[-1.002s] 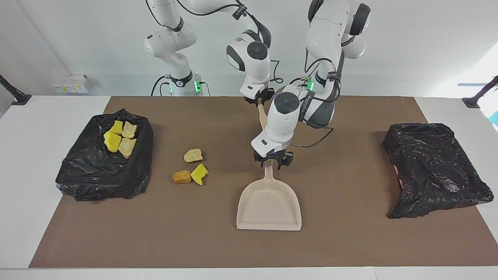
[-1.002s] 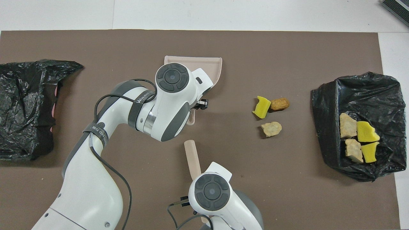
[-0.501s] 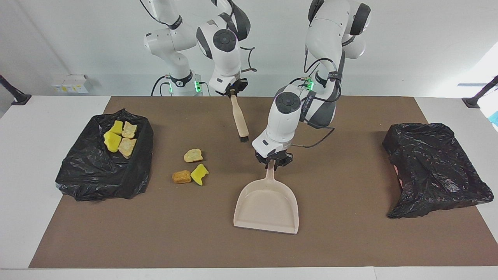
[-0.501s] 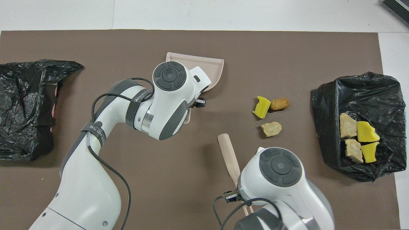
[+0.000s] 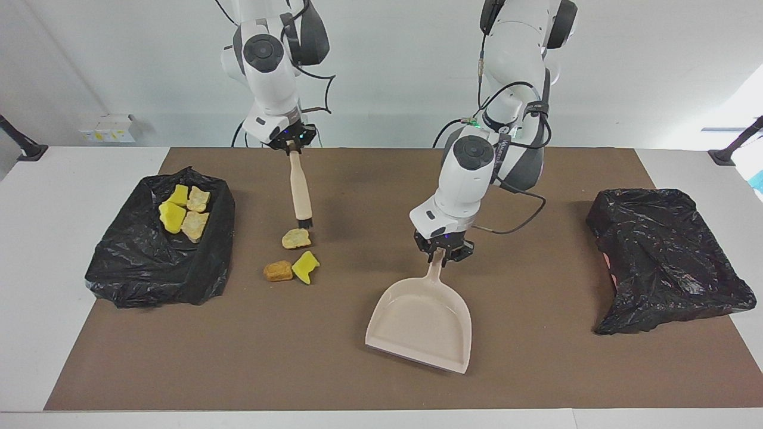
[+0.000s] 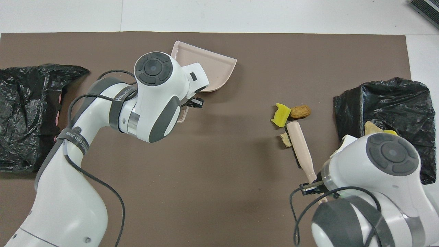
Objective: Sweep and dump trash in bin
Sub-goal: 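Lift the brush with the right gripper toward the remaining debris, then sweep the remaining debris into the dustpan with the right gripper's brush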
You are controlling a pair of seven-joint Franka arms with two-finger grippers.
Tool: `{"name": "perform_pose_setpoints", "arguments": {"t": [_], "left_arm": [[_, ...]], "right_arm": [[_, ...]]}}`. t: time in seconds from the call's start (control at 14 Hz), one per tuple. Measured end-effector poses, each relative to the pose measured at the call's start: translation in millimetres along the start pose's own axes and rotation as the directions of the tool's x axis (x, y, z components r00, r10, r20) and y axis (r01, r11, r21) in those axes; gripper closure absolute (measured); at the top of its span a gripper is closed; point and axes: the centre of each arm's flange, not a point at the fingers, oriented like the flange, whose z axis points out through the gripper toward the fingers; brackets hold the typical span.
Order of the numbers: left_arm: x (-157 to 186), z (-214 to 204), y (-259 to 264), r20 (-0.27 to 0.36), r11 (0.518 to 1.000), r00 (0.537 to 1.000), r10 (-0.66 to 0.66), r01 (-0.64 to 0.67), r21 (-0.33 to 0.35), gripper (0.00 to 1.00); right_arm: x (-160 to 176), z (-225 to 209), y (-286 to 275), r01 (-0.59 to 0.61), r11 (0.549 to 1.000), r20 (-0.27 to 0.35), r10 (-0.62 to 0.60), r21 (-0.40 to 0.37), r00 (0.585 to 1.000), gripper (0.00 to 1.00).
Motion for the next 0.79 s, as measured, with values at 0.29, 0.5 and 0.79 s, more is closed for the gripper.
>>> {"name": "perform_pose_setpoints", "arguments": {"t": [0.29, 0.5, 0.79], "left_arm": [[-17.5, -3.1, -32.0, 0.03, 0.934, 0.933, 0.358, -0.358, -0.013, 0.68], [-21.4, -1.7, -29.8, 0.038, 0.824, 0.823, 0.567, -0.566, -0.03, 0.68], [-21.0, -2.1, -28.2, 0.032, 0.67, 0.669, 0.742, -0.742, -0.032, 0.68]], "right_arm": [[50.4, 48.3, 58.1, 0.001, 0.989, -0.038, -0.007, -0.147, 0.999, 0.73], [71.0, 79.7, 96.7, -0.027, 0.988, -0.036, 0.022, -0.151, 0.999, 0.73], [79.8, 92.2, 87.7, -0.027, 0.99, -0.029, 0.023, -0.137, 0.999, 0.73]]}}
